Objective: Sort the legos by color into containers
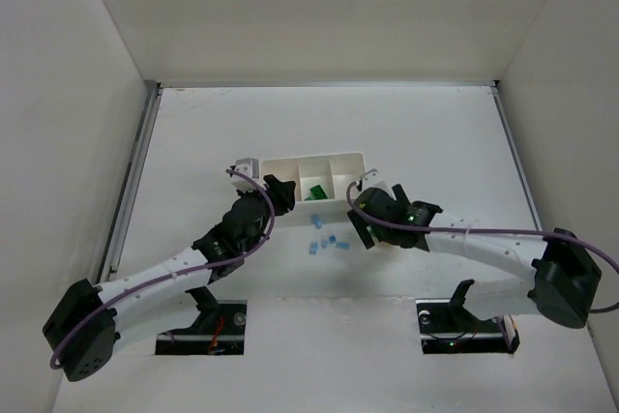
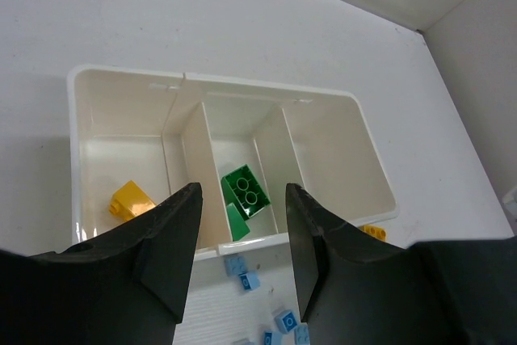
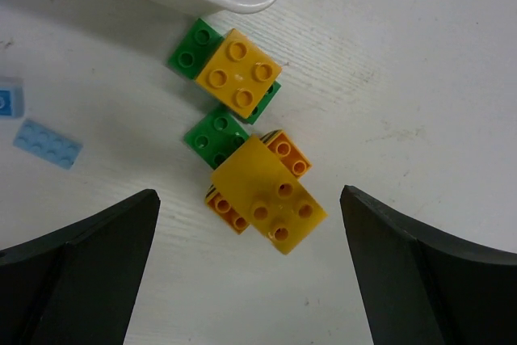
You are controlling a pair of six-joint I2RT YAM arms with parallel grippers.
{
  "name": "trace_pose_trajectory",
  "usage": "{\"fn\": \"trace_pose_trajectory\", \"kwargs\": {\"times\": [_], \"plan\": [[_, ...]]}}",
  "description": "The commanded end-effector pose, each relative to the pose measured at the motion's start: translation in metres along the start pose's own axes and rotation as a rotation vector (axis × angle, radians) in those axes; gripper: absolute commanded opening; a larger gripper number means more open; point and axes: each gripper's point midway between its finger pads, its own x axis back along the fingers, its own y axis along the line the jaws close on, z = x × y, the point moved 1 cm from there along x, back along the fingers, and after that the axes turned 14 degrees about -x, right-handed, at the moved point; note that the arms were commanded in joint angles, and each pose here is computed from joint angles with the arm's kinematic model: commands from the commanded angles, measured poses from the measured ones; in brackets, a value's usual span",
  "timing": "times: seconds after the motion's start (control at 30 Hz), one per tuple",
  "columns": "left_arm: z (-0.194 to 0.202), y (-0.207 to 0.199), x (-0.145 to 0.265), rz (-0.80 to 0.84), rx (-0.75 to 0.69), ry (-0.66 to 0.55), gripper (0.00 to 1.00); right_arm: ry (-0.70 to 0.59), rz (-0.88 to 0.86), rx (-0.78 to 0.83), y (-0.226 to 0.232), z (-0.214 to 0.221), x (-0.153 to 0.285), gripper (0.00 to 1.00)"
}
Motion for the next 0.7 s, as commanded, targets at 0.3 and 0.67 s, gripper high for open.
{"fn": "trace_pose_trajectory", "kwargs": {"times": [0.3, 0.67], "plan": [[-0.01, -0.002, -0.002, 0.014, 0.018, -0.03, 0.43, 0.003, -0.046, -0.088, 0.007, -0.018, -0.019, 0.9], [-0.012, -0.003, -0.002, 0.021, 0.025, -0.031, 0.43, 0.095, -0.023, -0.163, 0.009, 0.012, -0.025, 0.79]]}}
